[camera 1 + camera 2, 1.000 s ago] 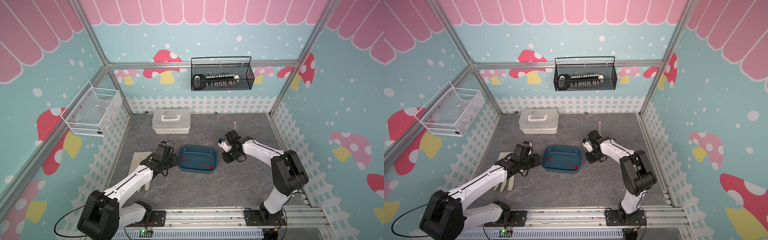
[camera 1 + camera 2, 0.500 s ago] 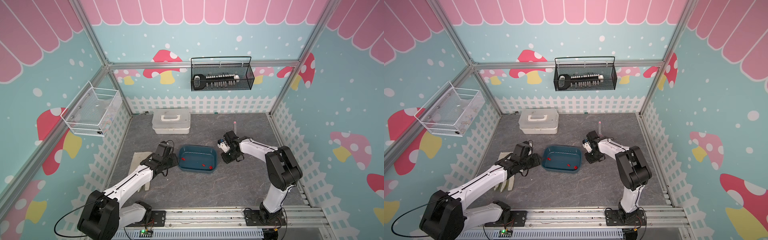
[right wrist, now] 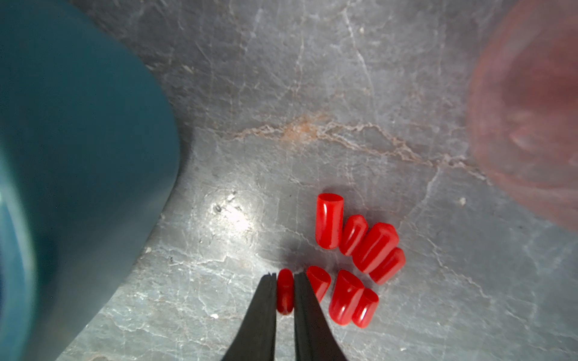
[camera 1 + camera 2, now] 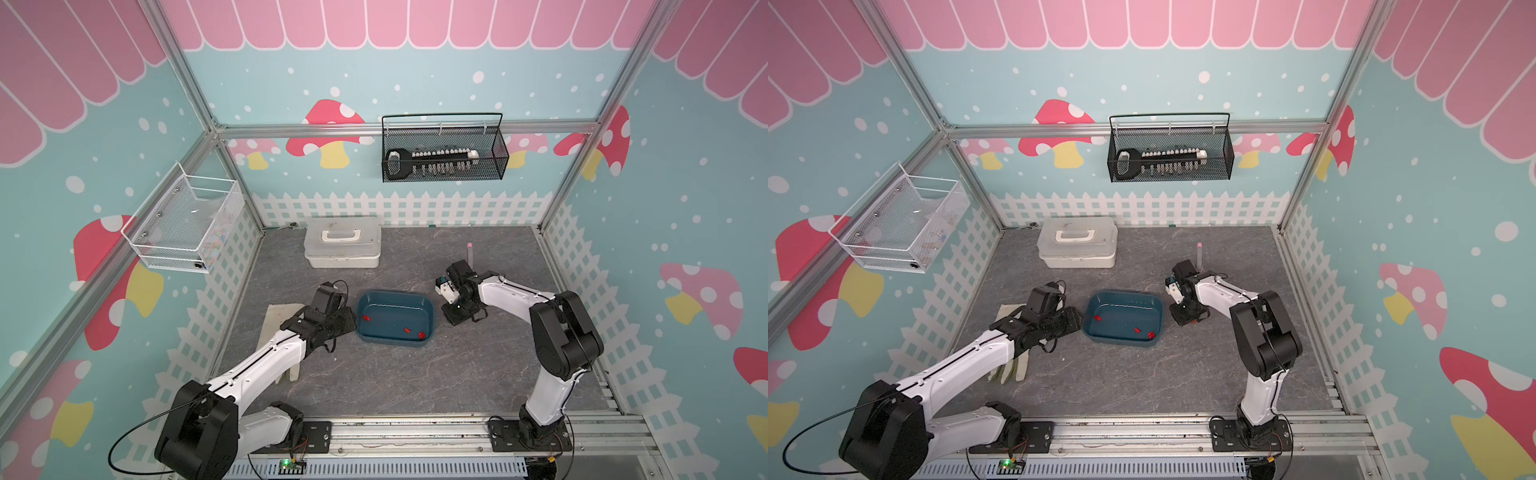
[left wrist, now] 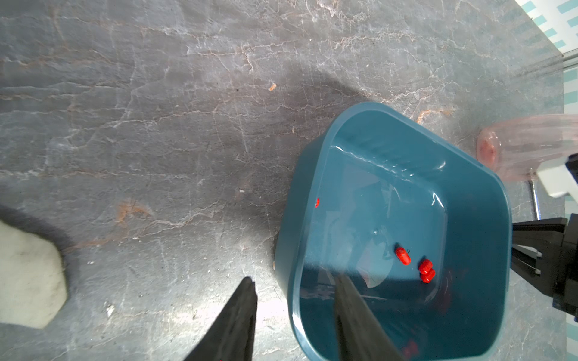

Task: Take the screw protection sleeves out of the storage box
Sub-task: Place the screw protection sleeve at the center of the board.

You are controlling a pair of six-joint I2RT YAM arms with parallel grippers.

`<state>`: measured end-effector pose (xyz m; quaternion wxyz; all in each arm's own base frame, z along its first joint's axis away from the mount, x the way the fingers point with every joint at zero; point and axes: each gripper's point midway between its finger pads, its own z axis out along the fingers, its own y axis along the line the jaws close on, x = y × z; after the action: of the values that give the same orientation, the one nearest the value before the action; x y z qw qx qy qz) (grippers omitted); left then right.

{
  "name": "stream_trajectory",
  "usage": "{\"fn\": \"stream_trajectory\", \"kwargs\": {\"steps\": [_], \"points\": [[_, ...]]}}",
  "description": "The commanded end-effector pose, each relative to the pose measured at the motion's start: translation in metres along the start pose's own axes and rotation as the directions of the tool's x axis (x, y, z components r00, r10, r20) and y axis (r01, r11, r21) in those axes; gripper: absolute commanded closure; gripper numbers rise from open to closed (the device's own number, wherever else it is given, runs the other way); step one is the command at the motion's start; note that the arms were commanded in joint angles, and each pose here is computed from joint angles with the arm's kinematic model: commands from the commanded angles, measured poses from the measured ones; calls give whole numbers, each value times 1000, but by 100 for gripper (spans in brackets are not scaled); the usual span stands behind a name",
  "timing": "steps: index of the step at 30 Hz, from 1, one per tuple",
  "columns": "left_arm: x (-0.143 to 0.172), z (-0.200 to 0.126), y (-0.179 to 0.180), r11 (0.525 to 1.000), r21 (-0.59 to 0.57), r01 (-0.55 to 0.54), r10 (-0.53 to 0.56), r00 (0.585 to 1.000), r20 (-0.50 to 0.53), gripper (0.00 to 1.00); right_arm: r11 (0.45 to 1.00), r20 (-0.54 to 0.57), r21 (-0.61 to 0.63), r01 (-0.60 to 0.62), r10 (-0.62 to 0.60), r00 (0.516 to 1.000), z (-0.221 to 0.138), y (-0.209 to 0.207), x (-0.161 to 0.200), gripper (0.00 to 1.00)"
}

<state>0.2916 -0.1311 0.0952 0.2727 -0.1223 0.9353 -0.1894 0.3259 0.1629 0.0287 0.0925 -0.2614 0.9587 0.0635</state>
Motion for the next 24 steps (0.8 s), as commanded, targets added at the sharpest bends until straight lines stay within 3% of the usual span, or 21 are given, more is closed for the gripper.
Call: {"fn": "stream_trajectory", "kwargs": {"steps": [1, 24], "points": [[-6, -2, -4, 1000, -1, -16, 16, 1000, 16, 57, 1000, -14, 6, -5, 5, 1000, -2, -3, -1, 83], [-6, 1, -4, 1000, -11, -16, 16, 1000, 3, 57, 1000, 54, 14, 5, -6, 999, -29, -2, -13, 78]]}}
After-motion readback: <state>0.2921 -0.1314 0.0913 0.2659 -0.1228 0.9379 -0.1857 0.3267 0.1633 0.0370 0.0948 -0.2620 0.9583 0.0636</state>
